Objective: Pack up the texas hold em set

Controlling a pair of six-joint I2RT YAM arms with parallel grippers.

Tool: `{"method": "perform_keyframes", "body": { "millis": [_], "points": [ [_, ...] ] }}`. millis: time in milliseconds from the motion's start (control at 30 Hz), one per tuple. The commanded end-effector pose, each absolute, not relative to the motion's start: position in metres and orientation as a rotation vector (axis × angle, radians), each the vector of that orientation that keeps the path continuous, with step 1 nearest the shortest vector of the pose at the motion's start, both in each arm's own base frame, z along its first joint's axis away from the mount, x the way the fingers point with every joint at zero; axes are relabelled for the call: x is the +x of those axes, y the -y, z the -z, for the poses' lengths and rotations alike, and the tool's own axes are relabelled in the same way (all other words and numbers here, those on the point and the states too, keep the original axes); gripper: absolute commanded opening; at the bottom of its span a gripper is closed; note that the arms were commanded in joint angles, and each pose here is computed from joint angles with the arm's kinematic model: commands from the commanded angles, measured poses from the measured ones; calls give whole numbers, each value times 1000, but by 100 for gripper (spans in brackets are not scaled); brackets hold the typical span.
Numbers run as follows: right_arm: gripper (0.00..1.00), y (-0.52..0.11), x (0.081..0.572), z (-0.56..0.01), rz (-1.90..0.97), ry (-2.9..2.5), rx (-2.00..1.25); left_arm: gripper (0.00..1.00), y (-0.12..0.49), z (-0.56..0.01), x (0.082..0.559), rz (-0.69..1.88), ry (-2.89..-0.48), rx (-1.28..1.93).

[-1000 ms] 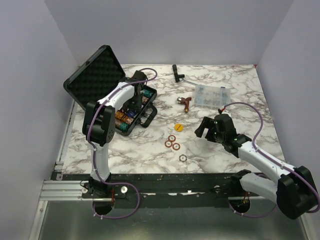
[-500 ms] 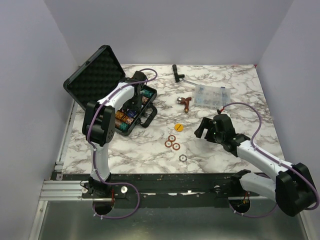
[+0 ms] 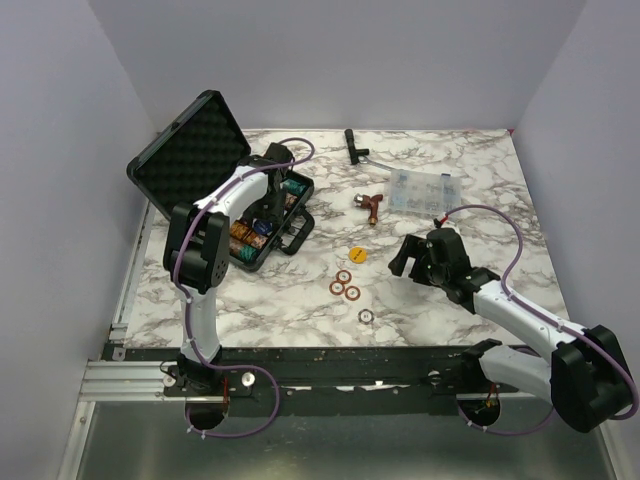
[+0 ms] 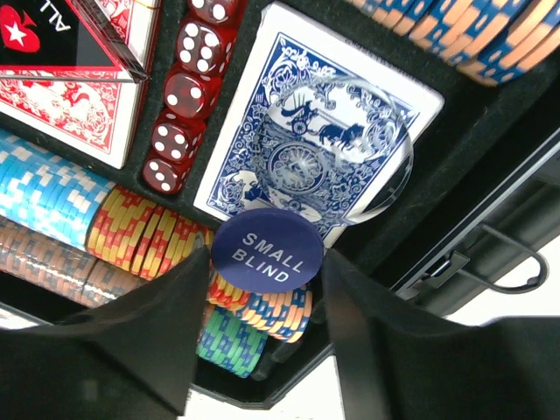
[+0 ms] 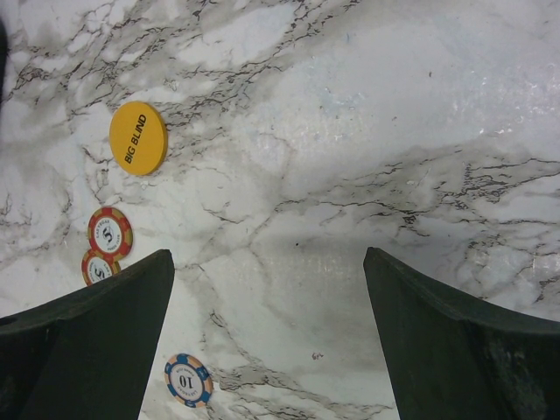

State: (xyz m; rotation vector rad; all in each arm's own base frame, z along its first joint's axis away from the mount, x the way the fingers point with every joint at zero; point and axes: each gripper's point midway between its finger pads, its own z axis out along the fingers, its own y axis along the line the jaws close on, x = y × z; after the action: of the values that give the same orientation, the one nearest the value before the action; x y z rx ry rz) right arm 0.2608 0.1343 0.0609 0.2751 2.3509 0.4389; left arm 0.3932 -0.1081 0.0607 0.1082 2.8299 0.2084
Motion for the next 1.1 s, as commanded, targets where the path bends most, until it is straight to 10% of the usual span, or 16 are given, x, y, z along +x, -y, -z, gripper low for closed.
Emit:
{"method": "perform_keyframes", "body": {
  "millis": [0, 233, 1067],
  "points": [
    [92, -135, 259, -60, -453, -2352, 273, 60, 107, -69, 389, -186, -2860, 105],
    [92, -135, 259, -58, -449, -2361, 274, 81, 117, -88, 405, -55, -2822, 82],
    [92, -141, 262, -56, -468, -2378, 277, 71, 130, -65, 439, -32, -2849, 106]
  ]
}}
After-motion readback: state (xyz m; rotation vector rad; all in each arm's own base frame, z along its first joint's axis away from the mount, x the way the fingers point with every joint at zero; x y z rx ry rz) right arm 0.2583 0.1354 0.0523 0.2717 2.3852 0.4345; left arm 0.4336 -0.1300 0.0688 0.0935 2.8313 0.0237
